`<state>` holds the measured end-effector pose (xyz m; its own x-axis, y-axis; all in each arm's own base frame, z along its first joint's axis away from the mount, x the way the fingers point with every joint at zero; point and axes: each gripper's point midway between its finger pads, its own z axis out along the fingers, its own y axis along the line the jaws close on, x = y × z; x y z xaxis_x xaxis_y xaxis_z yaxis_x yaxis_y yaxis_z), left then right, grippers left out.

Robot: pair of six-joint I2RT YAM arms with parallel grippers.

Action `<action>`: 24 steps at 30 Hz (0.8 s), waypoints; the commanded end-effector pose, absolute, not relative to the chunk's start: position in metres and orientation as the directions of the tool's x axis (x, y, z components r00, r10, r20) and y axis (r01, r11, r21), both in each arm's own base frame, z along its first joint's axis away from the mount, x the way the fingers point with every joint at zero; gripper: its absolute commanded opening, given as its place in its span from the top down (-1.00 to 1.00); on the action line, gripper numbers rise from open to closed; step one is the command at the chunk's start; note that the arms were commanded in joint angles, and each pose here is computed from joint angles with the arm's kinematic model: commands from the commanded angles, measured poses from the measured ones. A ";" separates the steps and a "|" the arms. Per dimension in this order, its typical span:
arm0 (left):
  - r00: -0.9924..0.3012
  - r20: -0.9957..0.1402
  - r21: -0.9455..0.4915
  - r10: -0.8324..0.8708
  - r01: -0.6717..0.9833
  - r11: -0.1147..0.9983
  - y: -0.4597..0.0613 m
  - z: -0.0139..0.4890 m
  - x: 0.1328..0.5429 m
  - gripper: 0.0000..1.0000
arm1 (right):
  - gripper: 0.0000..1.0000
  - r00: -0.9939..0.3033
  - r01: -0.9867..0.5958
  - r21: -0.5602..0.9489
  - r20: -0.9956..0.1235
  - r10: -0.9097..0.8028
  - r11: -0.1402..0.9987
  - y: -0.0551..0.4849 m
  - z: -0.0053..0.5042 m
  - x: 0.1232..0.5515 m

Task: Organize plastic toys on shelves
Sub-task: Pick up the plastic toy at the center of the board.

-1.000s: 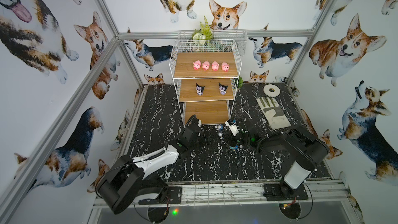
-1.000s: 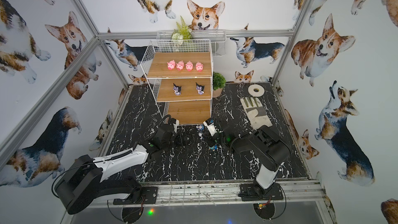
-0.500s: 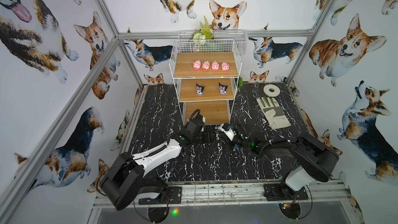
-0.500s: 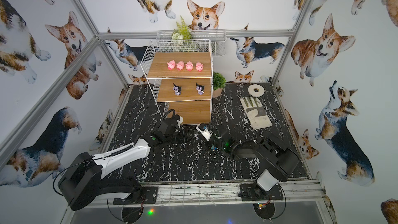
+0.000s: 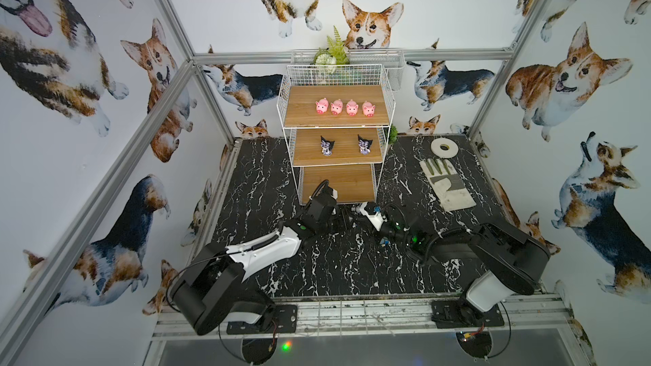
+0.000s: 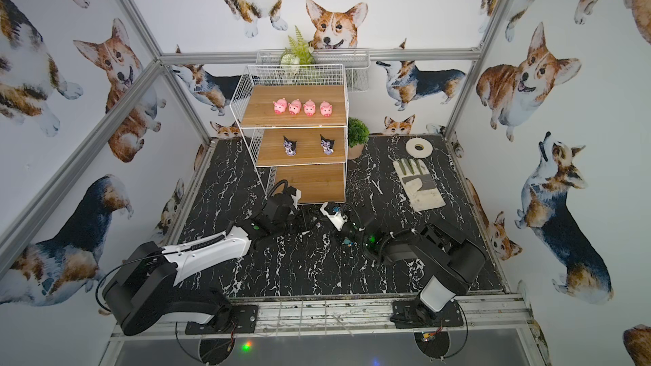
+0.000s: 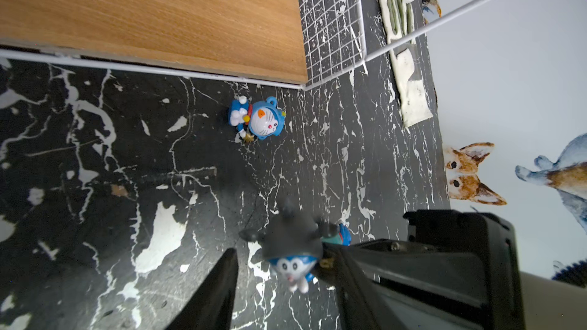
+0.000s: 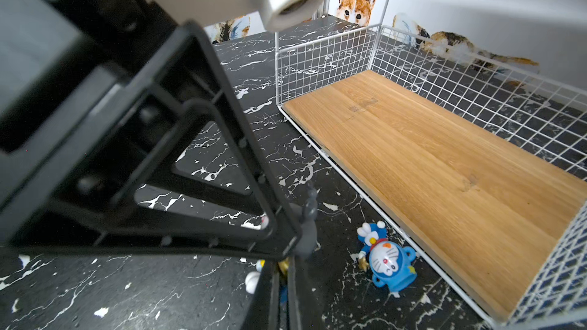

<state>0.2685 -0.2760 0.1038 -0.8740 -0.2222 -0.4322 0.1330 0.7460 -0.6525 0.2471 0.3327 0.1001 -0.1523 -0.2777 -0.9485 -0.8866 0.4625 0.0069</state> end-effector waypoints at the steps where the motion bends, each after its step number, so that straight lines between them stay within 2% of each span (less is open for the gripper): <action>1: -0.848 -0.454 -0.678 -0.274 0.129 0.724 -0.281 0.113 0.278 0.05 | 1.00 -0.116 -0.894 0.012 -0.972 -0.206 0.447 0.340 0.117 0.246; 17: -0.828 -0.439 -0.684 -0.349 0.057 0.727 -0.273 0.106 0.284 0.36 | 1.00 -0.116 -0.902 0.022 -0.974 -0.193 0.432 0.342 0.115 0.242; 19: -0.828 -0.443 -0.679 -0.344 0.060 0.731 -0.272 0.105 0.284 0.35 | 1.00 -0.113 -0.900 0.017 -0.974 -0.195 0.436 0.341 0.115 0.243; 24: -0.829 -0.453 -0.655 -0.326 0.061 0.753 -0.270 0.107 0.284 0.07 | 1.00 -0.101 -0.899 0.004 -0.975 -0.199 0.438 0.339 0.116 0.243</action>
<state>0.2776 -0.2722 0.1013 -0.8469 -0.3131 -0.4298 0.0627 0.7438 -0.6654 0.2466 0.3334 0.0990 -0.1555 -0.2437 -0.9573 -0.8807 0.4731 0.0226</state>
